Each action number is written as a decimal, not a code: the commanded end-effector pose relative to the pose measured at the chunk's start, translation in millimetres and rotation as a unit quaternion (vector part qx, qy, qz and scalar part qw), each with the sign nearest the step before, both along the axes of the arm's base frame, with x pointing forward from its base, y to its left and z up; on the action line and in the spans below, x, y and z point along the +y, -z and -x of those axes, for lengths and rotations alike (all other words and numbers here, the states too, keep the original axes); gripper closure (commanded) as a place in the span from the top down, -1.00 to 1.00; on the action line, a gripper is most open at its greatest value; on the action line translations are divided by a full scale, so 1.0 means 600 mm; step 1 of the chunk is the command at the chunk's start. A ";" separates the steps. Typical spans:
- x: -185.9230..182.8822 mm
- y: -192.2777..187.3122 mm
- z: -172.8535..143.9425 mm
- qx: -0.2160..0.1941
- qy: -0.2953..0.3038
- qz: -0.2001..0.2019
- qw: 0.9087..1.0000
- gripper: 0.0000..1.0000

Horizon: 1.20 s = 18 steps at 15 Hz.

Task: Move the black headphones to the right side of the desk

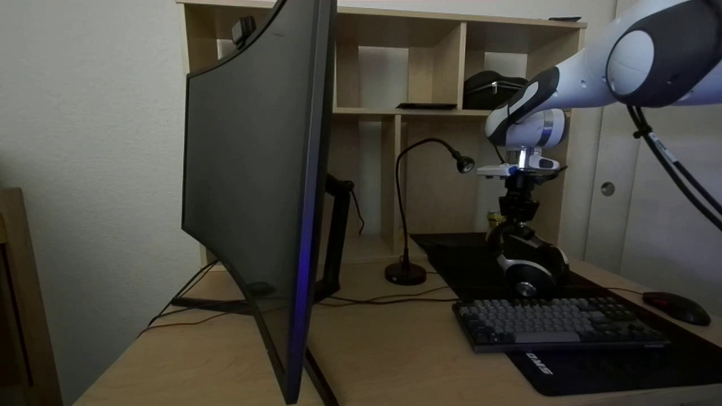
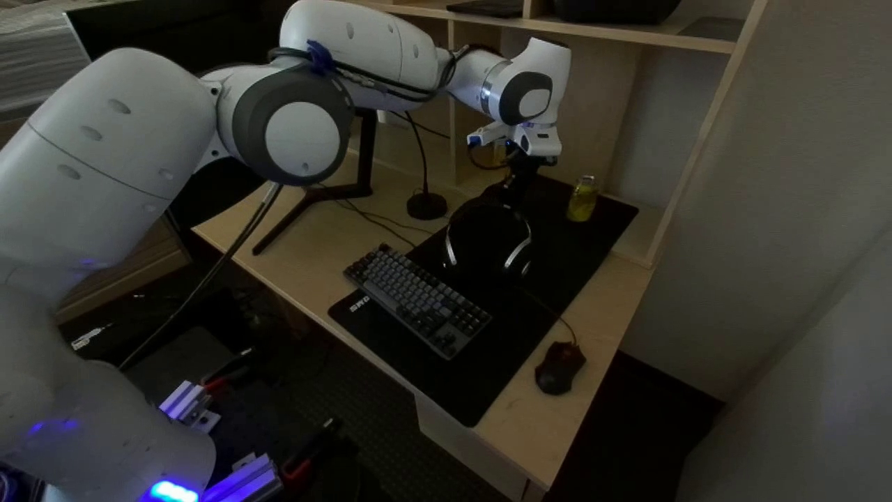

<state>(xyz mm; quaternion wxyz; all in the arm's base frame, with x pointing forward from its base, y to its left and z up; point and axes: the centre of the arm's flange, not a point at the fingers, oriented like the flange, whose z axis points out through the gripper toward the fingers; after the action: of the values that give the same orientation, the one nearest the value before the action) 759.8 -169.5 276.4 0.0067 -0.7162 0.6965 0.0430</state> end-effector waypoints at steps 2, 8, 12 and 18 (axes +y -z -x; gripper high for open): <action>-0.058 0.050 0.017 0.012 0.112 0.012 0.994 -0.75; -0.229 0.109 0.067 0.042 0.285 0.036 0.957 -0.75; -0.317 0.145 0.094 0.039 0.397 0.021 0.917 -0.75; -0.401 0.163 0.116 0.009 0.529 -0.045 0.847 -0.75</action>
<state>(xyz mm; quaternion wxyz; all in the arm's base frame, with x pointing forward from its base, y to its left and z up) 681.9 -378.8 178.9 0.0098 -0.2929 0.9536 0.0688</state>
